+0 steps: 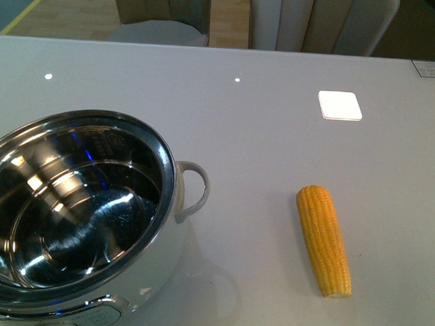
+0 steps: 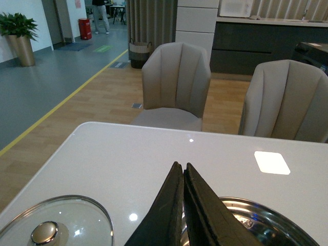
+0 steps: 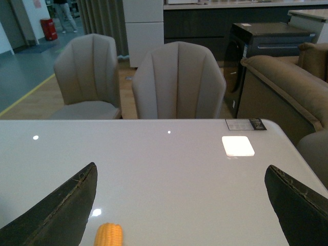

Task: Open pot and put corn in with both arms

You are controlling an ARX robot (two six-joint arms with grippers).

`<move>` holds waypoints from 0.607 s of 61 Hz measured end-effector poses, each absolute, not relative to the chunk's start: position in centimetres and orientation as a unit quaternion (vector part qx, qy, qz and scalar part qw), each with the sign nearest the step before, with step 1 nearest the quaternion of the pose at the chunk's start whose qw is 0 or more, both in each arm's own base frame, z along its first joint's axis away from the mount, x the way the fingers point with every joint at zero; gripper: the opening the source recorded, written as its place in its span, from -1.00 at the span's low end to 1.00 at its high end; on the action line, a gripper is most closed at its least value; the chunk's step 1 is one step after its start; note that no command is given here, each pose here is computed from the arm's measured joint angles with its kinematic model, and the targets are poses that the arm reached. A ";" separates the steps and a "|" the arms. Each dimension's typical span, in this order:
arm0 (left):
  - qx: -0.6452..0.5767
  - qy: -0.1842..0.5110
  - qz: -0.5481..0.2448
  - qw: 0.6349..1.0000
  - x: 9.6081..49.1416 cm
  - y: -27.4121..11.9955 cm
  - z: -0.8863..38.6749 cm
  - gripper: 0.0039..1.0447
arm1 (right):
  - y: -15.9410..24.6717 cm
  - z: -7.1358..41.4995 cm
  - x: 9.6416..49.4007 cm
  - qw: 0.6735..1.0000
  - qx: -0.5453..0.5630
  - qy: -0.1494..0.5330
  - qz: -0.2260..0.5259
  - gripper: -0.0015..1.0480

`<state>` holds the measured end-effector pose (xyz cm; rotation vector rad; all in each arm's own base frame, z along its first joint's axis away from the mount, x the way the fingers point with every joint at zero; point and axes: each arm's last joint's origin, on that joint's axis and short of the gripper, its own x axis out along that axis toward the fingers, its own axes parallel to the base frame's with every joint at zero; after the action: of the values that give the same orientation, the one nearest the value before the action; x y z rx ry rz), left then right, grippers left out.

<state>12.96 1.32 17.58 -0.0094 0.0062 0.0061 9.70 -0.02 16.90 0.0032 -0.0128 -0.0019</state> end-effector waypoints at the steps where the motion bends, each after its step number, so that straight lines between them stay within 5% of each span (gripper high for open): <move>1: -0.005 0.003 0.003 1.000 12.9 1.3 17.6 -0.94 | 0.0 16.9 9.7 1.000 0.002 -0.006 -0.001 0.83; 37: -0.004 -0.006 0.002 1.000 11.3 0.0 17.1 -0.94 | 0.0 16.9 9.7 1.000 0.002 -0.006 -0.001 0.83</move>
<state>11.32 0.03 17.06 -0.0074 -0.0124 0.0030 9.70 -0.02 16.90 0.0032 -0.0128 -0.0019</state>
